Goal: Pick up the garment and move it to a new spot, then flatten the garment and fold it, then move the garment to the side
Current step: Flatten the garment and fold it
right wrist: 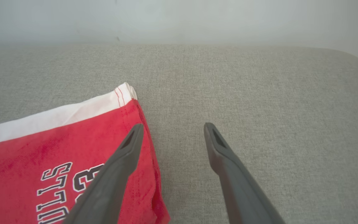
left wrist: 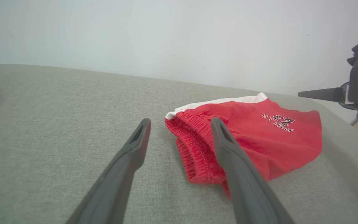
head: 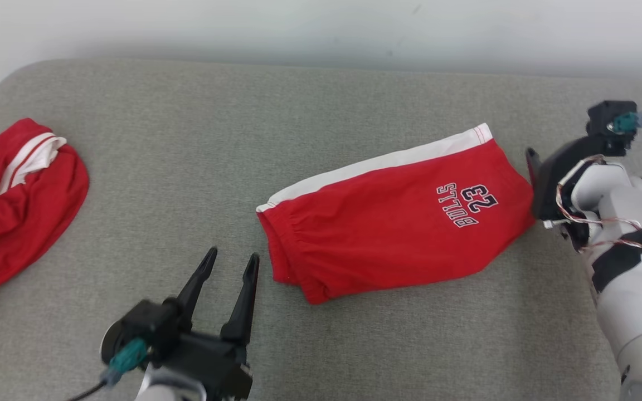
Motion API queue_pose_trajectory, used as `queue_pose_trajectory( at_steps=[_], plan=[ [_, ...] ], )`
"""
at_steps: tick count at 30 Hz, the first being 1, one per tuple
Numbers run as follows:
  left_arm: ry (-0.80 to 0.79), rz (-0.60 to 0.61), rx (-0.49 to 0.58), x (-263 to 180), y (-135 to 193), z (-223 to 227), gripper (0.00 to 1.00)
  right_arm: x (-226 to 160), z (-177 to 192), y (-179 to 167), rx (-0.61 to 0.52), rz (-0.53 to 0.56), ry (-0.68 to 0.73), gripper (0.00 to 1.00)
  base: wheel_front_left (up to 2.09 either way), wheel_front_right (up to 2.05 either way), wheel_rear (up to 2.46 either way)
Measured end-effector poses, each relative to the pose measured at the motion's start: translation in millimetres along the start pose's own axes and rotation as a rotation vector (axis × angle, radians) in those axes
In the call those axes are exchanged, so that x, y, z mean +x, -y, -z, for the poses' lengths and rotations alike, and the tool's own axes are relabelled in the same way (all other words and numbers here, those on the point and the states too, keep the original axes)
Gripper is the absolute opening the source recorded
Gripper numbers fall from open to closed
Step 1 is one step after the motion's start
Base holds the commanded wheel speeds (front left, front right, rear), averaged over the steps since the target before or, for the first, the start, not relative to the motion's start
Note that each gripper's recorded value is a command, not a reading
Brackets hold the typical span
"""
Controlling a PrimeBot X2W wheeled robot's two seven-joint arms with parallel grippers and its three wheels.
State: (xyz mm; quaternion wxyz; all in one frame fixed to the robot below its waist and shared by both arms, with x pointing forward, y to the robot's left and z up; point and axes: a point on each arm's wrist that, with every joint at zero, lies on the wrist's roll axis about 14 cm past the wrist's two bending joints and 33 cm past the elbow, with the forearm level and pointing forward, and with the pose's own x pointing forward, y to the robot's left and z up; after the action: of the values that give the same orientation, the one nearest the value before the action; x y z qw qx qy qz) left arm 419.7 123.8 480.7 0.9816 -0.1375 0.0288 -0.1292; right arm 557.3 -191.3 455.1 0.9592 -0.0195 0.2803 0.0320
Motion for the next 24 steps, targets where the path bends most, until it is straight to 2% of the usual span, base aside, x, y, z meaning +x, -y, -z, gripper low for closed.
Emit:
queue_pose_trajectory(
  at_steps=[2, 5, 10, 15, 22, 23, 24],
  plan=[
    [0.01, -0.017, 0.025, -14, -5, -3, 1.0, -1, 8, 5, 0.0, 0.013, -0.025, 1.0, 0.0, 0.0, 0.0],
    [-0.012, -0.063, 0.034, -41, -11, 7, 1.0, 1, 22, 5, 0.06, 0.015, -0.066, 1.0, 0.0, 0.0, 0.0],
    [-0.028, -0.081, 0.041, -57, -11, 13, 1.0, 7, 41, 2, 0.115, 0.013, -0.132, 1.0, 0.0, 0.0, 0.0],
    [-0.048, -0.099, 0.054, -67, -15, 19, 1.0, 12, 54, -17, 0.158, -0.016, -0.186, 1.0, 0.0, 0.0, 0.0],
    [-0.05, -0.126, 0.074, -72, -22, 18, 1.0, 13, 64, -21, 0.118, -0.009, -0.251, 1.0, 0.0, 0.0, 0.0],
    [-0.05, -0.128, 0.075, -72, -23, 18, 1.0, 13, 66, -20, 0.117, -0.004, -0.259, 0.8, 0.0, 0.0, 0.0],
    [-0.051, -0.131, 0.076, -73, -24, 17, 1.0, 13, 66, -19, 0.116, -0.001, -0.26, 0.38, 0.0, 0.0, 0.0]
  ],
)
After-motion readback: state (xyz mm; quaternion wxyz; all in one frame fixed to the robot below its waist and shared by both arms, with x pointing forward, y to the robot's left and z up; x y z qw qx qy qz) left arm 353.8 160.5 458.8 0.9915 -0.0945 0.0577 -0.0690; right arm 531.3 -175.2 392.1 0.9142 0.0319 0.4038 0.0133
